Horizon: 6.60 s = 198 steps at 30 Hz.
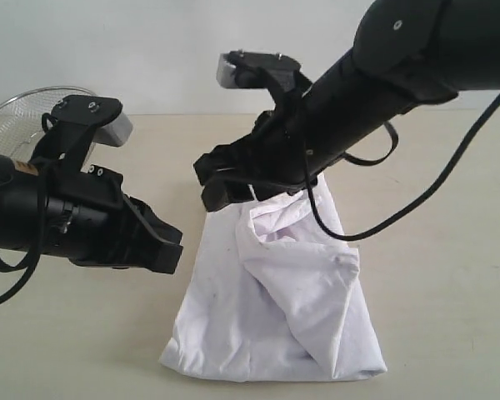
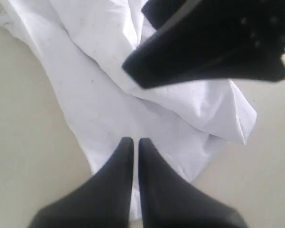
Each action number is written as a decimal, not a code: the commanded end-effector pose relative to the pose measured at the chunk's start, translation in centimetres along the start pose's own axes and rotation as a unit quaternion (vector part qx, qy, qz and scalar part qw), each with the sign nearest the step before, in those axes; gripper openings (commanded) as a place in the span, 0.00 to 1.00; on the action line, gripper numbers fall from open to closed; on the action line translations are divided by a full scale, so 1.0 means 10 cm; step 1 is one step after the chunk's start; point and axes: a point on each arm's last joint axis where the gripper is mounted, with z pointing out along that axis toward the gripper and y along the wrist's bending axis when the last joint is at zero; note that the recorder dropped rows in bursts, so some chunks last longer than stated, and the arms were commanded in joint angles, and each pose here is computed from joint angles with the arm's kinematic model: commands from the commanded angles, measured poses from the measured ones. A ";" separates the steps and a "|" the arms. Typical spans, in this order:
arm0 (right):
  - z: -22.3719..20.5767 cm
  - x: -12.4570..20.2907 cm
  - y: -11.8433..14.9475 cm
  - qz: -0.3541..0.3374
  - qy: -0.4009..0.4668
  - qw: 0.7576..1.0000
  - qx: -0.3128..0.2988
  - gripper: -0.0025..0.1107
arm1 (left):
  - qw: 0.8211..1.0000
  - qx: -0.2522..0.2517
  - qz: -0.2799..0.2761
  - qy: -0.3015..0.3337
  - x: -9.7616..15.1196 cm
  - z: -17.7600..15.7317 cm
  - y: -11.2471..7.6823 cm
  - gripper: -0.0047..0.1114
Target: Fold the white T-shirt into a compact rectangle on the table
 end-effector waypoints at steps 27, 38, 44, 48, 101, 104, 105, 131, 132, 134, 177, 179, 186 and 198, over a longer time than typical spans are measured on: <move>0.22 0.75 -1.01 0.024 0.135 0.975 0.176 0.02 | 1.000 -0.008 0.015 -0.009 -0.01 -0.02 0.01 0.08; 0.25 0.72 -0.40 -0.019 0.132 0.987 0.085 0.02 | 1.000 -0.014 0.015 -0.019 -0.03 -0.02 0.02 0.08; 0.44 0.78 0.20 -0.089 0.112 0.990 0.017 0.02 | 0.999 -0.019 0.015 -0.027 -0.04 -0.02 0.03 0.08; 0.42 0.80 0.45 -0.130 0.108 0.986 -0.013 0.02 | 0.999 -0.018 0.015 -0.026 -0.04 -0.02 0.02 0.08; -0.61 0.57 -1.39 0.093 0.032 0.970 0.221 0.02 | 0.983 0.012 0.168 0.074 -0.50 2.24 0.06 0.08; -0.61 0.58 -1.39 0.095 0.035 0.970 0.219 0.02 | 0.984 -0.006 0.159 0.073 -0.55 2.18 0.17 0.08; -0.60 0.58 -1.39 0.098 0.037 0.971 0.217 0.02 | 0.984 -0.011 0.162 0.070 -0.58 2.15 0.21 0.08; 0.16 0.54 -0.65 -0.027 0.061 0.987 0.144 0.02 | 0.988 -0.053 0.055 0.136 -0.97 0.88 0.78 0.08; 0.20 0.53 -0.67 -0.032 0.050 0.987 0.149 0.02 | 0.989 -0.022 0.049 0.141 -0.93 0.89 0.69 0.08; 0.25 0.47 -0.75 -0.034 0.012 0.986 0.162 0.02 | 0.988 0.061 0.022 0.140 -0.79 0.93 0.51 0.08; -0.37 0.27 -1.78 0.089 -0.042 0.982 0.163 0.02 | 0.982 -0.152 -0.113 0.018 -0.11 0.33 1.42 0.08; -0.28 0.28 -1.81 0.081 -0.049 0.988 0.121 0.02 | 0.976 -0.163 -0.145 0.017 -0.05 0.30 1.59 0.08; 0.14 0.35 -1.91 0.089 -0.087 0.992 -0.025 0.02 | 0.980 -0.061 -0.190 0.029 0.06 0.57 1.89 0.08; 0.28 0.39 -2.03 0.109 -0.086 0.990 0.037 0.65 | 0.977 0.063 -0.203 0.024 0.00 0.82 1.60 0.08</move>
